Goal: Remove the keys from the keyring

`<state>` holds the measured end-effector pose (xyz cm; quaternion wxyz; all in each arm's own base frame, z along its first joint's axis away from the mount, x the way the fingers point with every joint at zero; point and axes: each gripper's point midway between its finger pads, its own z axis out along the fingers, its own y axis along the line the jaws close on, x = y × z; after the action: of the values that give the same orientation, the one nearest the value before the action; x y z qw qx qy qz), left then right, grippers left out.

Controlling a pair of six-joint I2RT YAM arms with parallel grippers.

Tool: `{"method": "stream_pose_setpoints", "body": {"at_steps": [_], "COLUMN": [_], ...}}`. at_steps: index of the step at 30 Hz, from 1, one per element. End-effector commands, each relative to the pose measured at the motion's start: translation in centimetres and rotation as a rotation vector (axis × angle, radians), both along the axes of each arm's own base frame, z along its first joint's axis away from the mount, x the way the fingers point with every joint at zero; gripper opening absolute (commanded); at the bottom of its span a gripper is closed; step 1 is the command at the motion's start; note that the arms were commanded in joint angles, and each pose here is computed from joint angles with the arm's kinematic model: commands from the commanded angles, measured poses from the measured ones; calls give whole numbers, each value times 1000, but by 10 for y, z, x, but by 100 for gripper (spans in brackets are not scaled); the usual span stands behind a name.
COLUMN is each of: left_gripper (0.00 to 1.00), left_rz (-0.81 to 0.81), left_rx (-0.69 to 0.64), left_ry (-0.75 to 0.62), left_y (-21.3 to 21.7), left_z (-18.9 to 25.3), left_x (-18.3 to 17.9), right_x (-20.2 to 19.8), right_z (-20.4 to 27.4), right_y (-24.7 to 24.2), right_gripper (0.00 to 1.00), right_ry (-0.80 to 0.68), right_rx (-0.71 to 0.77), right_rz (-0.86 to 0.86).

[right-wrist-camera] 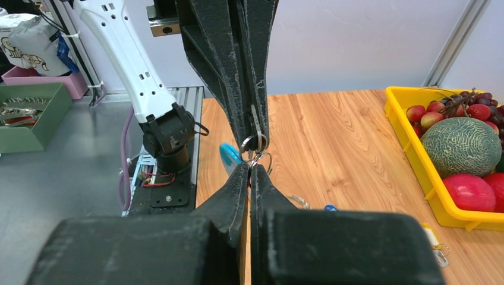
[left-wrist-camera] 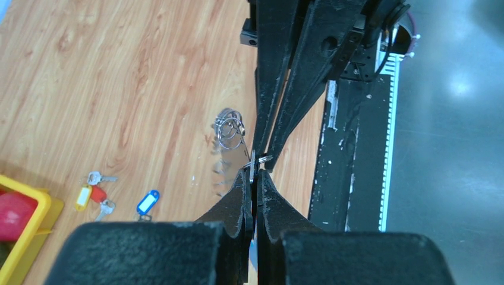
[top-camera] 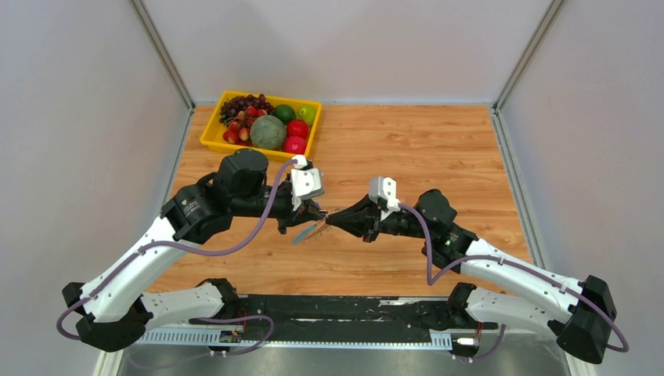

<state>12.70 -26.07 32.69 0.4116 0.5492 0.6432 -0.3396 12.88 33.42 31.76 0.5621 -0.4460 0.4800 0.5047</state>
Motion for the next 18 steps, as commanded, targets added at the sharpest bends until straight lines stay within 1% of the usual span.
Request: {"method": "stream_pose_setpoints", "body": {"at_steps": [1,4,7,11,14,15,16,17,18], "left_gripper": [0,0,0,0,0,0,0,0,0], "left_rz": [85,154,168,130,62,72,118,169,262], "left_rx": [-35,2,7,17,-1,-17,-1,1,42], "left_ry": [-62,-47,-14,51,88,97,101,125,123], "left_y": [5,11,10,-1,-9,-12,-10,-9,-4], "left_z": [19,8,-3,-19,-27,-26,-33,-36,-49], "left_x": [13,23,27,23,13,15,22,27,44], "right_x": [-5,-12,-12,-14,-3,3,9,16,23], "right_z": [25,35,45,65,69,67,63,59,55], "right_y": [-5,-13,-20,-31,-36,-36,-37,-39,-41], "right_gripper": [0,0,0,0,0,0,0,0,0], "right_ry": [-39,-59,-63,-75,-53,-44,-34,-23,-13], "right_rx": [73,120,161,234,243,233,218,207,194], "right_rz": [-2,5,-19,-46,-117,-148,-182,-220,-259]}}
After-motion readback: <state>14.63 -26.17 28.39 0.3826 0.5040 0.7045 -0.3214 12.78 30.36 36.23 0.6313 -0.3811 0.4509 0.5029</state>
